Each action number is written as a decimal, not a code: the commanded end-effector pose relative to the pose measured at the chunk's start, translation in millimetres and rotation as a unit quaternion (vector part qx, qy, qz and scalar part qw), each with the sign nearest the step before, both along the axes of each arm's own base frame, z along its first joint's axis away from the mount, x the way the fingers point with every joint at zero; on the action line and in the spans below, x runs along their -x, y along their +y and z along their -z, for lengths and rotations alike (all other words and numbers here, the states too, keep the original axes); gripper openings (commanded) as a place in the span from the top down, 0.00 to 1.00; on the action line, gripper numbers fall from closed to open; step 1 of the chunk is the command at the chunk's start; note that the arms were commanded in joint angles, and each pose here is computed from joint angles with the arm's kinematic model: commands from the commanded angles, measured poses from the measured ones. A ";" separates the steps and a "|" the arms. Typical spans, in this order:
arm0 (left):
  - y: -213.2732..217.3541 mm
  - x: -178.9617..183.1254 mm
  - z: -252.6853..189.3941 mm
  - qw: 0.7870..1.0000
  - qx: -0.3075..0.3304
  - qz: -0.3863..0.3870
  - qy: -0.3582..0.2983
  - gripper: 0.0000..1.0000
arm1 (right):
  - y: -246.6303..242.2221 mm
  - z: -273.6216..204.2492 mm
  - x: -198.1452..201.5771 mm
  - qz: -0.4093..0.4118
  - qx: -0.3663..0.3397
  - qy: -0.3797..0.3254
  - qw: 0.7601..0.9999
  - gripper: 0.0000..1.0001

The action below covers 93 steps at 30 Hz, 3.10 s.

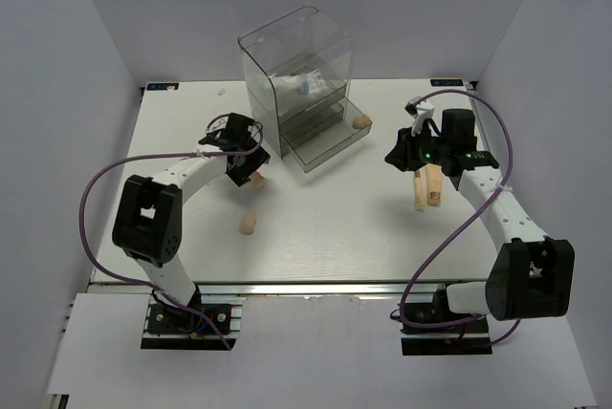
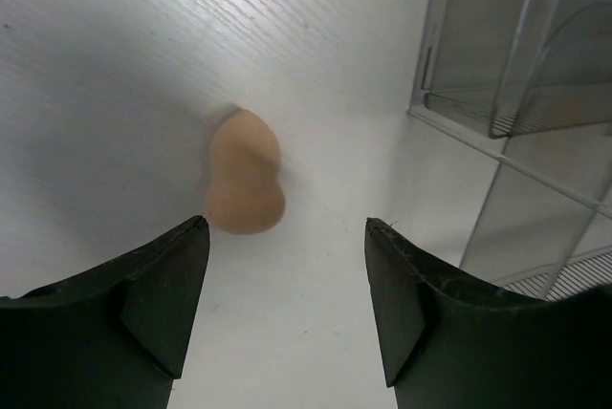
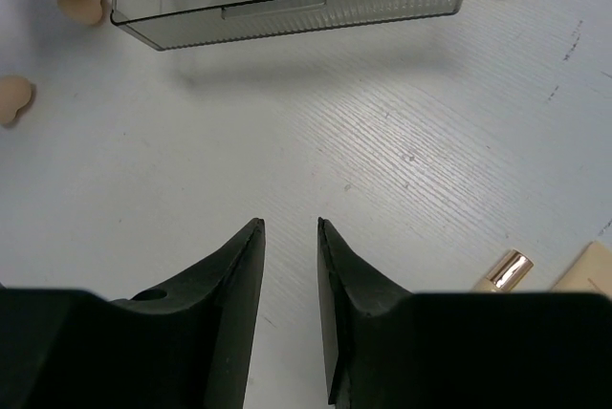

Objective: Organize the makeup

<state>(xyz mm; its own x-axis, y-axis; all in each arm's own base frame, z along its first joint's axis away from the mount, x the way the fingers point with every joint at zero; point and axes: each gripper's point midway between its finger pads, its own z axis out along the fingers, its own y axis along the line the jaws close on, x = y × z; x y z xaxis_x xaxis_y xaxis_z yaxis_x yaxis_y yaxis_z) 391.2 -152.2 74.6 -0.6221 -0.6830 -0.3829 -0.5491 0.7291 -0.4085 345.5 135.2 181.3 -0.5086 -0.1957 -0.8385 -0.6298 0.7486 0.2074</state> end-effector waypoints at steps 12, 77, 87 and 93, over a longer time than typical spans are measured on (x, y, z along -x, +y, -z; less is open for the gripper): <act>6.0 6.0 35.2 0.995 -0.065 0.045 0.065 0.44 | -3.9 -8.3 -12.7 0.020 -0.027 -0.011 0.999 0.66; -161.4 -60.7 -152.9 0.825 -0.197 0.417 -0.325 0.31 | -33.8 2.3 -49.7 -0.040 0.050 -0.074 0.995 0.43; -133.3 -27.9 -209.4 0.875 -0.103 0.319 -0.350 0.27 | -37.3 3.9 -162.7 0.038 0.015 0.010 0.999 0.48; -76.2 15.5 -209.8 0.914 -0.052 0.210 -0.343 0.10 | -23.7 18.5 -202.6 0.173 -0.072 0.085 0.979 0.47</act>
<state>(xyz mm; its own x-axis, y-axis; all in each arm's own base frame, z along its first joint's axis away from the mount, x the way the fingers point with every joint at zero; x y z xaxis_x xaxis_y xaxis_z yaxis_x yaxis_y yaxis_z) 389.6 -257.8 278.6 -0.4202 -0.2017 -0.8847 0.2928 0.8927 -0.3426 526.6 102.9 147.4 -0.6100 -0.0813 -0.7882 -0.4763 0.8326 0.2827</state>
